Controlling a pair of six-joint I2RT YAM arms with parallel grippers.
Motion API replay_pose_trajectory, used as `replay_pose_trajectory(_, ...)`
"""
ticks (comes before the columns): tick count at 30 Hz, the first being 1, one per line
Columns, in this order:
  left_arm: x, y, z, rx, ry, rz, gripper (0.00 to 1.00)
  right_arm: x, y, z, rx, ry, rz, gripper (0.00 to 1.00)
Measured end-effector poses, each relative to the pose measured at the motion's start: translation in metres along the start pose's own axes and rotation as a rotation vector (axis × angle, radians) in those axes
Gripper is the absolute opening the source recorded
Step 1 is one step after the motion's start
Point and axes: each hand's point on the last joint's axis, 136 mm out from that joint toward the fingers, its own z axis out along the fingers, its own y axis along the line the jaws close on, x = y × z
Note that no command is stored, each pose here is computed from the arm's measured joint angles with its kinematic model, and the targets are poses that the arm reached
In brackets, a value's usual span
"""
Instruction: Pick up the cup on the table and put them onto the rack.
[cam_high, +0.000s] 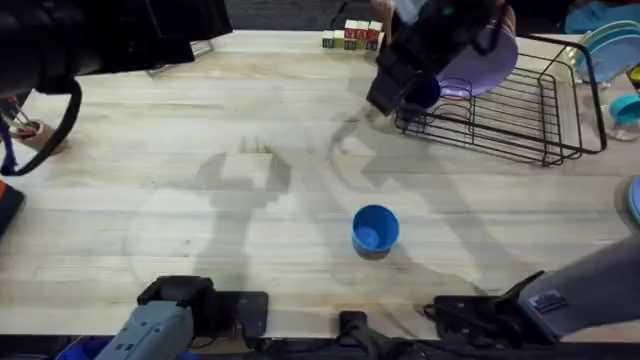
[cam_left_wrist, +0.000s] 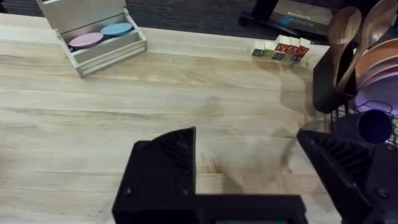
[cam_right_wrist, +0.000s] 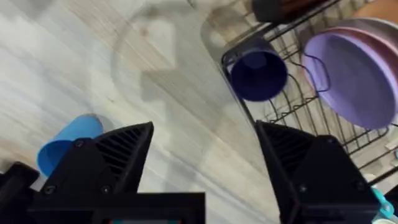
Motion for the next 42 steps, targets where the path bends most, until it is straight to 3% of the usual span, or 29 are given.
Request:
replay_pose_trajectory(5, 0.000, 0.000, 0.000, 0.000, 0.000, 0.000, 0.992, 0.008, -0.006, -0.035, 0.030, -0.097, 0.014, 0.997)
replay_pose_trajectory(6, 0.000, 0.000, 0.000, 0.000, 0.000, 0.000, 0.993, 0.023, -0.007, -0.044, 0.043, -0.129, 0.022, 0.997)
replay_pose_trajectory(17, 0.000, 0.000, 0.000, 0.000, 0.000, 0.000, 0.993, 0.101, 0.007, -0.053, 0.084, -0.211, 0.010, 0.996)
replay_pose_trajectory(21, 0.000, 0.000, 0.000, 0.000, 0.000, 0.000, 0.993, 0.118, 0.027, -0.057, 0.014, -0.262, -0.006, 0.996)
replay_pose_trajectory(30, 0.000, 0.000, 0.000, 0.000, 0.000, 0.000, 0.993, 0.113, 0.058, -0.043, -0.163, -0.264, -0.014, 0.997)
replay_pose_trajectory(36, 0.001, 0.000, 0.000, -0.001, 0.006, -0.001, 0.993, 0.105, 0.080, -0.027, -0.266, -0.207, -0.043, 0.997)
replay_pose_trajectory(42, 0.002, 0.000, 0.000, -0.001, 0.007, -0.001, 0.993, 0.112, 0.098, 0.003, -0.324, -0.133, -0.069, 0.997)
